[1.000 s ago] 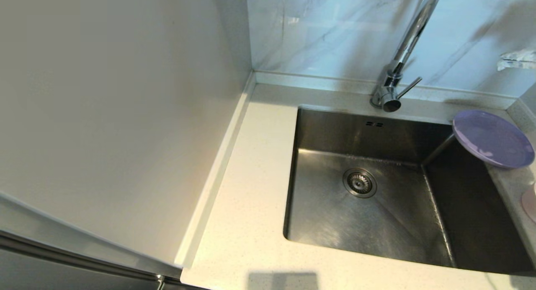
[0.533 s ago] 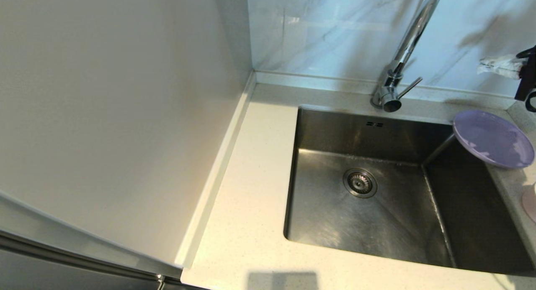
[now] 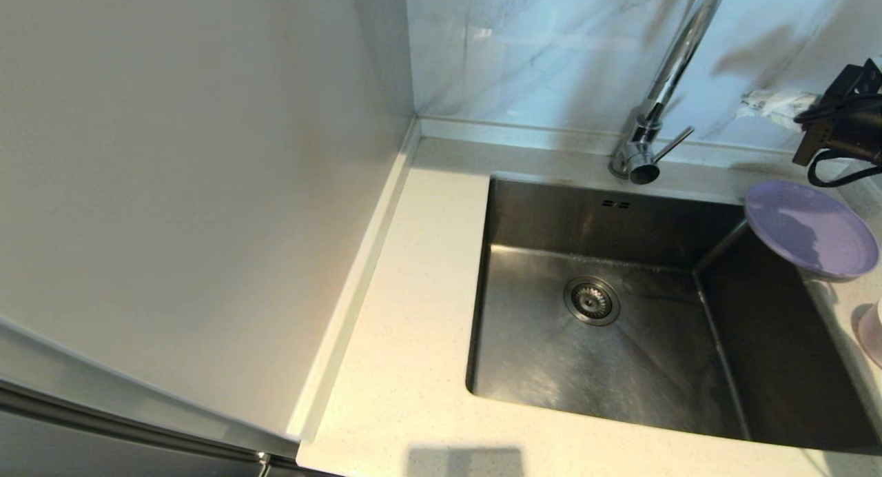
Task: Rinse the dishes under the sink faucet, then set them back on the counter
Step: Turn on the faucet
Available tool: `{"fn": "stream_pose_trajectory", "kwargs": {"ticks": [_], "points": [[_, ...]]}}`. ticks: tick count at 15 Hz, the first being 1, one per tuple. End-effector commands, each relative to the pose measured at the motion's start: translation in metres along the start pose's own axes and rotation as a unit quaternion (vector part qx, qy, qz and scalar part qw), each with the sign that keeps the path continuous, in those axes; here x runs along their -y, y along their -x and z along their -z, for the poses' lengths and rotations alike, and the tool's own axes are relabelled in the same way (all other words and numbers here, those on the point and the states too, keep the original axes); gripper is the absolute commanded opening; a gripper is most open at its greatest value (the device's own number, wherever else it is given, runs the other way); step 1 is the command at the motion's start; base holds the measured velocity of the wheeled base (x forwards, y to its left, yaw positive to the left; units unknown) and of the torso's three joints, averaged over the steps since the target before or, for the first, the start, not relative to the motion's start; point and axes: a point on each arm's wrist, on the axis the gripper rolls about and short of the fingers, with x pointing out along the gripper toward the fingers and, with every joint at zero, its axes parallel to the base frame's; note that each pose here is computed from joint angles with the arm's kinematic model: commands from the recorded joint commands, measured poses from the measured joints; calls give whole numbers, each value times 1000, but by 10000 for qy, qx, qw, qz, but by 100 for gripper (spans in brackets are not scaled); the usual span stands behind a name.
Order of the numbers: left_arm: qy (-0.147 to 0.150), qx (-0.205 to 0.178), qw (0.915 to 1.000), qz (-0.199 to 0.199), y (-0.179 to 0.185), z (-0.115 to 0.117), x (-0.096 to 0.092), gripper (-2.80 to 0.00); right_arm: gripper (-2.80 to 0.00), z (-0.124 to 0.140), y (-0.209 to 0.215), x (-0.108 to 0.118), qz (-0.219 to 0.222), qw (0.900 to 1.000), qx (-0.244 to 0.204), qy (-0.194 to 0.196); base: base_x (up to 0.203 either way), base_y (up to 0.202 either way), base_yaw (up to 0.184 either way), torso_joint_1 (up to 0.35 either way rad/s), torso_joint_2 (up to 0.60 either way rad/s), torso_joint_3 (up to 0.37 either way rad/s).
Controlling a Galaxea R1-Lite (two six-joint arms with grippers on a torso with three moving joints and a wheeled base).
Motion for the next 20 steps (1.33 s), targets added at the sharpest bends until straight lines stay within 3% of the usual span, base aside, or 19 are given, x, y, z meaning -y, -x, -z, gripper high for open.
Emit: {"fn": "stream_pose_trajectory", "kwargs": {"ticks": [1,5,12,16,20], "points": [[1,-1,10000,-1,0,0,0,-280,-280,5,-11,1,-168,9997,46,143,0,0,0,0,0,0],[1,-1,10000,-1,0,0,0,-280,-280,6,-21,13,-304,9980,123,534,0,0,0,0,0,0],[1,-1,10000,-1,0,0,0,-280,-280,3,-33,42,-129,9913,236,1287,0,0,0,0,0,0],[1,-1,10000,-1,0,0,0,-280,-280,-4,-44,42,-101,9876,564,1463,0,0,0,0,0,0],[1,-1,10000,-1,0,0,0,-280,-280,-2,-48,47,-82,9855,537,1609,0,0,0,0,0,0]]}}
